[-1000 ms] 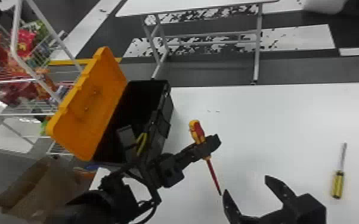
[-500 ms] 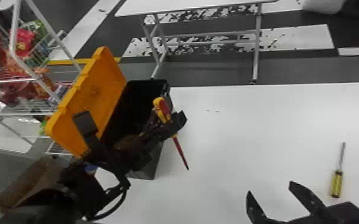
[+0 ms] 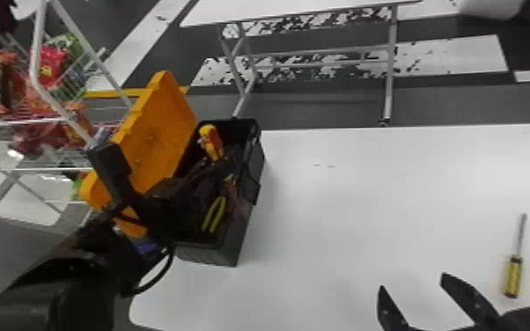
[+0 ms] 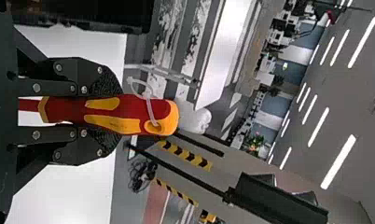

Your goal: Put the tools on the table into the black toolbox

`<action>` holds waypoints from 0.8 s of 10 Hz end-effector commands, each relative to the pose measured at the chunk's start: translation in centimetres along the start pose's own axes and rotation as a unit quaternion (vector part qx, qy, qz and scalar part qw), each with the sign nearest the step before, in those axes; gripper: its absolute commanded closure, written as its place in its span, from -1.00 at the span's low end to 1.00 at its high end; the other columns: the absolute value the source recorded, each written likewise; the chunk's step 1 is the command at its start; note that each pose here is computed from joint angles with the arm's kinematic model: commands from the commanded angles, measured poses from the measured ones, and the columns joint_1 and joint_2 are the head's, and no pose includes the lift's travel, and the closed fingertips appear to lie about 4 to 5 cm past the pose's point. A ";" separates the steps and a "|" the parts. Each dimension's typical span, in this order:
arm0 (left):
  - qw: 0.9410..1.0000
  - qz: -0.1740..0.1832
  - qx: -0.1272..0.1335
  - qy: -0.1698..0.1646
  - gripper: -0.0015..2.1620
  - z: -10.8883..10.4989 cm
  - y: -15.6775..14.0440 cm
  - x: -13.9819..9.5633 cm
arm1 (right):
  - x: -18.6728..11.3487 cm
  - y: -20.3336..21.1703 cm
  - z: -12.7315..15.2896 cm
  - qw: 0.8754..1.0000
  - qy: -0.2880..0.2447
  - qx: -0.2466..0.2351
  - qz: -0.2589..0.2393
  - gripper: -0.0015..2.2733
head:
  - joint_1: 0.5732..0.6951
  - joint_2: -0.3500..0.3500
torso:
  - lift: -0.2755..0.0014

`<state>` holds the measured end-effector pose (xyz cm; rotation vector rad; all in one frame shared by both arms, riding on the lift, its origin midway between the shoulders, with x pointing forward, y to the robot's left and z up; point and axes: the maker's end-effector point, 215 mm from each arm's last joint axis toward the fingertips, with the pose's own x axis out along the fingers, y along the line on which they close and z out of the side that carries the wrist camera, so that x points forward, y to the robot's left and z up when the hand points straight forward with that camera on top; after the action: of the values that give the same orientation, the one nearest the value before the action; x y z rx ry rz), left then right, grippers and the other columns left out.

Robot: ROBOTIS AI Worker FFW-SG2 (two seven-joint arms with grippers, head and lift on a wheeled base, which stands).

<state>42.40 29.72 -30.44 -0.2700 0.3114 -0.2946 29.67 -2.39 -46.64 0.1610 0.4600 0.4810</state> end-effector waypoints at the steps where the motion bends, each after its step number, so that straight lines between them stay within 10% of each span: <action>1: 0.998 0.035 0.041 -0.025 0.97 1.7 2.3 0.3 | 0.0 0.1 0.0 1.000 0.000 0.000 0.001 -0.91 | 1.00 1.00 | 0.45; 8: 0.989 0.102 0.101 -0.036 0.94 -0.2 8.2 2.9 | -0.1 0.3 -0.1 1.000 0.001 0.001 0.002 -0.90 | 1.00 1.00 | 0.45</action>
<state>46.81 36.24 -33.49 -0.0601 0.2365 -0.1164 29.42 -2.23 -46.63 0.1638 0.4624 0.4840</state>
